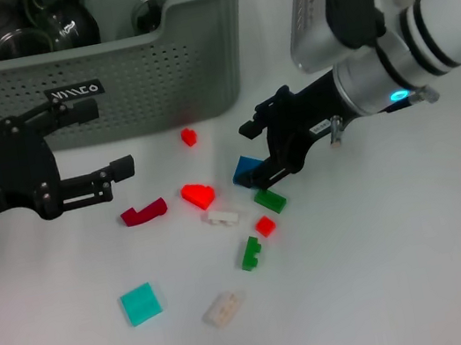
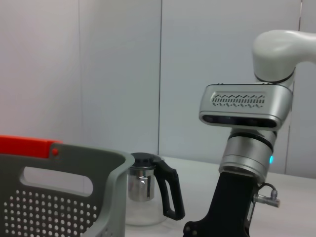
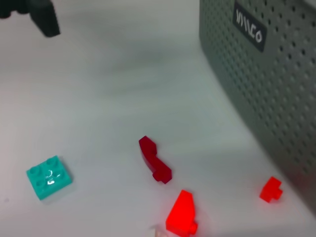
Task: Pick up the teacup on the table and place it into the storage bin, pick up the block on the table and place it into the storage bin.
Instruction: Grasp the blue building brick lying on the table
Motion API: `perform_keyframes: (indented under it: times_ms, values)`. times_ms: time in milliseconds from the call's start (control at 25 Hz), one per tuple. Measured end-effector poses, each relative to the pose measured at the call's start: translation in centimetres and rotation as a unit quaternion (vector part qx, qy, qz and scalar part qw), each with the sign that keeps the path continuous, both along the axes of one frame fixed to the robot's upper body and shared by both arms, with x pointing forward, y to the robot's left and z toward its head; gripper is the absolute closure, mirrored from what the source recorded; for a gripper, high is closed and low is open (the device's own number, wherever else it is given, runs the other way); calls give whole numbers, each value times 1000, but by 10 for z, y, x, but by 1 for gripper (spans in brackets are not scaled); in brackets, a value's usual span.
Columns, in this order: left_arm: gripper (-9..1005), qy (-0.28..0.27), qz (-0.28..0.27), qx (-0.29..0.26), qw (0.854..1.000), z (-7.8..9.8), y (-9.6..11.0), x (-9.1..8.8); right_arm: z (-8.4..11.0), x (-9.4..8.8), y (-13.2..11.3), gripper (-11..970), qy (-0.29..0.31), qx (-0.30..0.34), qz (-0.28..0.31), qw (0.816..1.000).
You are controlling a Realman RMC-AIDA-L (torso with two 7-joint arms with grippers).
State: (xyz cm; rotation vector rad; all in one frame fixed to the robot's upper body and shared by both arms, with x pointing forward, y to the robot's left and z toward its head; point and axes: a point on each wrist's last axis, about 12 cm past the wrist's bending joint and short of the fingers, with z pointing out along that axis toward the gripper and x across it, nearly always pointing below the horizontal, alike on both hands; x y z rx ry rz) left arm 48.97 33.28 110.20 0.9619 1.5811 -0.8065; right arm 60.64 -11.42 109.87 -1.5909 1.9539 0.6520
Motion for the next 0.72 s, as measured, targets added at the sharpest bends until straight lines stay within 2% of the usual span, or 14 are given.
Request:
perform_keyframes:
  times_ms: [720]
  values:
    - [120, 8, -12, -7, 1000, -11, -10, 1, -13, -3, 16, 162, -46, -32, 13, 998]
